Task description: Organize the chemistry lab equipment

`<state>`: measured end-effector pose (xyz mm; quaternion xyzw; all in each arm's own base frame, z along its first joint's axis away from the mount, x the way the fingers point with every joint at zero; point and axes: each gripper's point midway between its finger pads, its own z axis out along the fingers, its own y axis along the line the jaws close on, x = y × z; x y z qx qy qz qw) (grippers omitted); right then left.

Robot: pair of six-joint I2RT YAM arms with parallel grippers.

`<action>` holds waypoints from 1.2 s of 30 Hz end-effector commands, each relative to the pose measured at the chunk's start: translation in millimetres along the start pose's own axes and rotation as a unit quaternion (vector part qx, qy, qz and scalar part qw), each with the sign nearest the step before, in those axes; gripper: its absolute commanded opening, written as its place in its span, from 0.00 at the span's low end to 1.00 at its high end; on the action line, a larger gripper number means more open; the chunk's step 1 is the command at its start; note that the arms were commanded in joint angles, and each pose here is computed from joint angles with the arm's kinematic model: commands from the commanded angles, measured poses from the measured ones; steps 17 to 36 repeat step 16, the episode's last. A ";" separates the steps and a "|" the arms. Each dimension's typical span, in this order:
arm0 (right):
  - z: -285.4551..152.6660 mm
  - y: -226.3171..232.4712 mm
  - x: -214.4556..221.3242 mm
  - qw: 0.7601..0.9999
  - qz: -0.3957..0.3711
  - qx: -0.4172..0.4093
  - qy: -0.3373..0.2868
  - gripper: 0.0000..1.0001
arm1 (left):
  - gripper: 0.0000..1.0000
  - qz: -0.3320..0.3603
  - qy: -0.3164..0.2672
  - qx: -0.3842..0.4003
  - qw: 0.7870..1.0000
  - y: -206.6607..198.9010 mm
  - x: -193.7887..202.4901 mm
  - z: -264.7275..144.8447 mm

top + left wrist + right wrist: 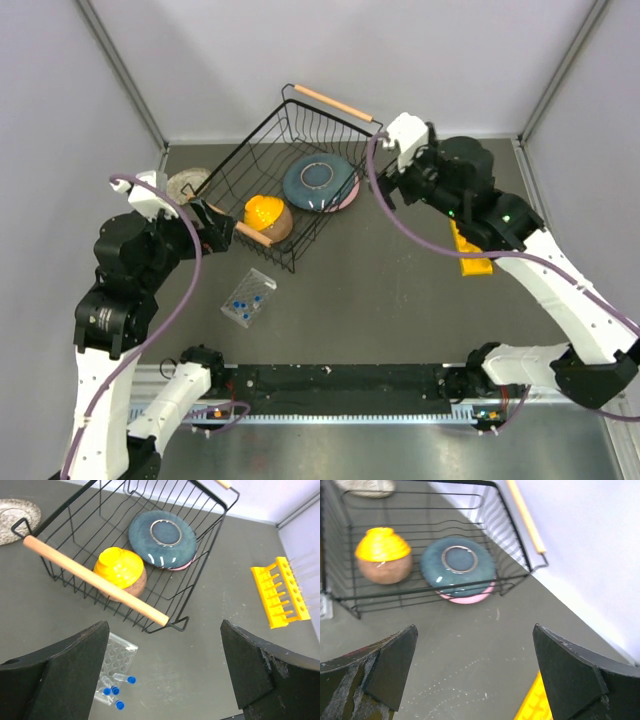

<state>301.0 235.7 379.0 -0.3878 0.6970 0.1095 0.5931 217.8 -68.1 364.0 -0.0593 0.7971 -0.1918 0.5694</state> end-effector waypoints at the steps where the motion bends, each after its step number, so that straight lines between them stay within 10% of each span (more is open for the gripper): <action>1: -34.9 -70.3 -5.3 0.981 0.089 0.174 -0.010 0.99 | 0.99 -0.010 -0.055 0.056 0.997 -26.8 -33.8 -15.6; 36: -102.7 -99.0 -28.6 0.961 0.132 0.230 -0.080 0.99 | 0.99 -0.015 -0.065 0.075 0.995 -34.2 -33.4 -41.9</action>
